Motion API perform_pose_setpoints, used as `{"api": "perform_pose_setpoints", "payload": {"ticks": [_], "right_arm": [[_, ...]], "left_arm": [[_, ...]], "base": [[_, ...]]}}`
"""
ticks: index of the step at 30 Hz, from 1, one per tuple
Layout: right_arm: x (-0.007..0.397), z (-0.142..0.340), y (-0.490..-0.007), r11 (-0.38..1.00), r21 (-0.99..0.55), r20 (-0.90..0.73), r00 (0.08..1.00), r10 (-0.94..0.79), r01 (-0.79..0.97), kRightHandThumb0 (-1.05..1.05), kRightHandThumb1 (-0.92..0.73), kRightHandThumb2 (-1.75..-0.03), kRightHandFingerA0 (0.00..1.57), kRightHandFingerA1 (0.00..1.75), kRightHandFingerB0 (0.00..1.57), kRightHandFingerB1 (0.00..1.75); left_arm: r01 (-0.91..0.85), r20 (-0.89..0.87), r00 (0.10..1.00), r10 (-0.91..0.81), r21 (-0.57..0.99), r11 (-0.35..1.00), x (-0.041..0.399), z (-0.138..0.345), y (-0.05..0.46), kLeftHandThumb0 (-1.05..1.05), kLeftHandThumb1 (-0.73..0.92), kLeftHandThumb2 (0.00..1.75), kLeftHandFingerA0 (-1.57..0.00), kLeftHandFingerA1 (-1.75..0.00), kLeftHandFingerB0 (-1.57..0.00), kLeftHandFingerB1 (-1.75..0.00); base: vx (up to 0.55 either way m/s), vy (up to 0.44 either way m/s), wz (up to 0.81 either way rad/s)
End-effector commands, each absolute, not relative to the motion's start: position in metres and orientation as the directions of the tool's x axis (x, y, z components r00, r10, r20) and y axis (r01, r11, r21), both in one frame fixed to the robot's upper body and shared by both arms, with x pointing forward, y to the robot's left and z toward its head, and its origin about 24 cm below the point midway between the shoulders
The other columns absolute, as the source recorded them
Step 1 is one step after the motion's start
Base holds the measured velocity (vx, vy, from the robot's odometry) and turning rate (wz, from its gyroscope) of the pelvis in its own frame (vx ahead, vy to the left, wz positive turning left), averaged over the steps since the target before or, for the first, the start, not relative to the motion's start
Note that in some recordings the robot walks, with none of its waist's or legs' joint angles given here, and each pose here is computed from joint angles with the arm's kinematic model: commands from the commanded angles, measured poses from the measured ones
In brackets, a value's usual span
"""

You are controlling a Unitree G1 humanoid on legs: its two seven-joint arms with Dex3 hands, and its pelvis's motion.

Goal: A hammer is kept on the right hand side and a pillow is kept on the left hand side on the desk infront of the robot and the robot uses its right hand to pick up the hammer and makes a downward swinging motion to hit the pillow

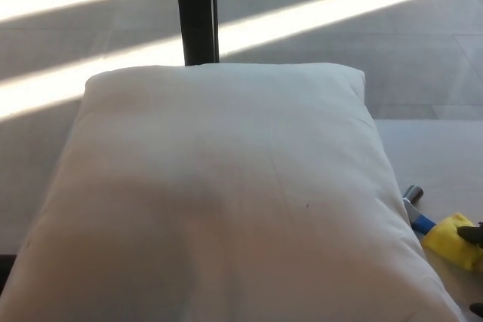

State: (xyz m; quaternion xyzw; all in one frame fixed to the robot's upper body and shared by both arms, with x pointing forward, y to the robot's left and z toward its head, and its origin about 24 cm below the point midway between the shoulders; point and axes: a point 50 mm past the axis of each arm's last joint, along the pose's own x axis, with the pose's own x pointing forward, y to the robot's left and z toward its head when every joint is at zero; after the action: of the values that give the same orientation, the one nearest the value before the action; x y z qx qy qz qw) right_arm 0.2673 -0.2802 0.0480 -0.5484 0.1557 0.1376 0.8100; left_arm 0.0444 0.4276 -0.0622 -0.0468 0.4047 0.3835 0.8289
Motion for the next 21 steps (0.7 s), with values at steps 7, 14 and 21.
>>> {"api": "perform_pose_setpoints", "payload": {"ticks": [7,14,21], "right_arm": [[0.262,0.037,-0.304,0.393,-0.832,-0.44,0.897,-0.038,-0.392,-0.73,-0.52,-0.86,0.07,0.48,0.17,0.42],[0.261,0.028,-0.292,0.478,-0.827,-0.336,0.942,-0.001,-0.295,-0.64,-0.51,-0.83,0.3,0.58,0.2,0.43],[0.265,0.018,-0.287,0.532,-0.78,-0.394,0.919,-0.006,-0.33,-0.34,-0.47,-1.0,0.06,0.54,0.0,0.49]], "left_arm": [[-0.668,-0.69,0.398,0.605,0.234,0.707,0.044,-0.057,0.432,-0.63,0.72,0.62,-0.6,-0.55,-0.5,-0.46],[-0.665,-0.69,0.387,0.612,0.251,0.704,0.04,-0.059,0.43,-0.63,0.72,0.61,-0.63,-0.56,-0.53,-0.46],[-0.67,-0.693,0.394,0.604,0.233,0.705,0.04,-0.06,0.429,-0.63,0.71,0.61,-0.62,-0.58,-0.52,-0.47]], "base": [[0.0,0.0,0.0],[0.0,0.0,0.0],[0.0,0.0,0.0]]}}
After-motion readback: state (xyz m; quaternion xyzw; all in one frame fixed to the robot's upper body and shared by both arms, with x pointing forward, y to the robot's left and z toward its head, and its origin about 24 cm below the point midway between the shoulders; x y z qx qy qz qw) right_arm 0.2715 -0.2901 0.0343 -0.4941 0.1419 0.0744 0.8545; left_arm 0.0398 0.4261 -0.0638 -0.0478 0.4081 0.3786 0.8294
